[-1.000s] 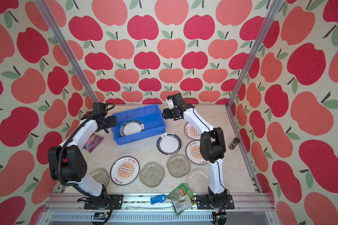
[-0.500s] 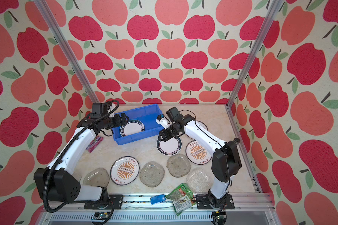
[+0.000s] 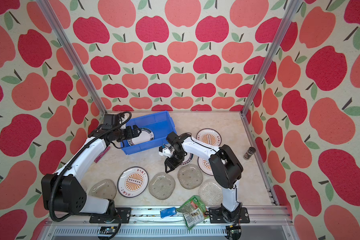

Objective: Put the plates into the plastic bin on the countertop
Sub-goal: 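Grasp the edge of the clear glass plate with the right gripper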

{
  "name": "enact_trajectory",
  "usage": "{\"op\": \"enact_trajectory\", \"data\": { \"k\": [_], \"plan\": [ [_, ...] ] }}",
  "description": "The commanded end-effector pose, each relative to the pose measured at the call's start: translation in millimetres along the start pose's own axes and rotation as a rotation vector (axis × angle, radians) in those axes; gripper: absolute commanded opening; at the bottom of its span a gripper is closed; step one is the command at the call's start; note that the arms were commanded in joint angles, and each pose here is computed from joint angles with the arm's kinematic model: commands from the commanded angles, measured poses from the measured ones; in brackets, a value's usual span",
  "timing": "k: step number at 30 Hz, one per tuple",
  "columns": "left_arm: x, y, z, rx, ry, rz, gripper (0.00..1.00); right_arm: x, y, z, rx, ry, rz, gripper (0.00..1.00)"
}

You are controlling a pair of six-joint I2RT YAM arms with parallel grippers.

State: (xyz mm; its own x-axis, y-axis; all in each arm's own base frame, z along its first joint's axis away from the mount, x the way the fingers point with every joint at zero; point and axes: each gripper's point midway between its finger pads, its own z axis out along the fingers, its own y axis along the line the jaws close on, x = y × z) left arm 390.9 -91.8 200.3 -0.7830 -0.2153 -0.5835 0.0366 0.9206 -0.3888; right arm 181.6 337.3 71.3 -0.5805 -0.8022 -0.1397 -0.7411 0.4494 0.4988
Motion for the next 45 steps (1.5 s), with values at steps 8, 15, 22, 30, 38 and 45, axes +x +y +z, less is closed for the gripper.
{"op": "enact_trajectory", "data": {
  "k": [8,15,22,30,38,45],
  "plan": [
    [3,12,2,-0.021,-0.013,-0.017,0.99,7,-7,30,-0.049,0.073,0.007,0.42],
    [3,18,1,-0.037,-0.013,-0.025,0.99,9,-5,41,-0.066,0.097,0.002,0.40],
    [3,26,-5,-0.057,-0.027,-0.036,0.99,9,-6,49,-0.048,0.115,0.005,0.37],
    [2,35,-8,-0.070,-0.036,-0.050,0.99,6,-17,51,0.007,0.112,0.018,0.32],
    [6,40,-5,-0.066,-0.033,-0.067,0.99,7,-23,53,0.034,0.114,0.019,0.23],
    [1,45,-8,-0.066,-0.048,-0.081,0.99,4,-24,52,0.041,0.114,0.014,0.14]
  ]
}}
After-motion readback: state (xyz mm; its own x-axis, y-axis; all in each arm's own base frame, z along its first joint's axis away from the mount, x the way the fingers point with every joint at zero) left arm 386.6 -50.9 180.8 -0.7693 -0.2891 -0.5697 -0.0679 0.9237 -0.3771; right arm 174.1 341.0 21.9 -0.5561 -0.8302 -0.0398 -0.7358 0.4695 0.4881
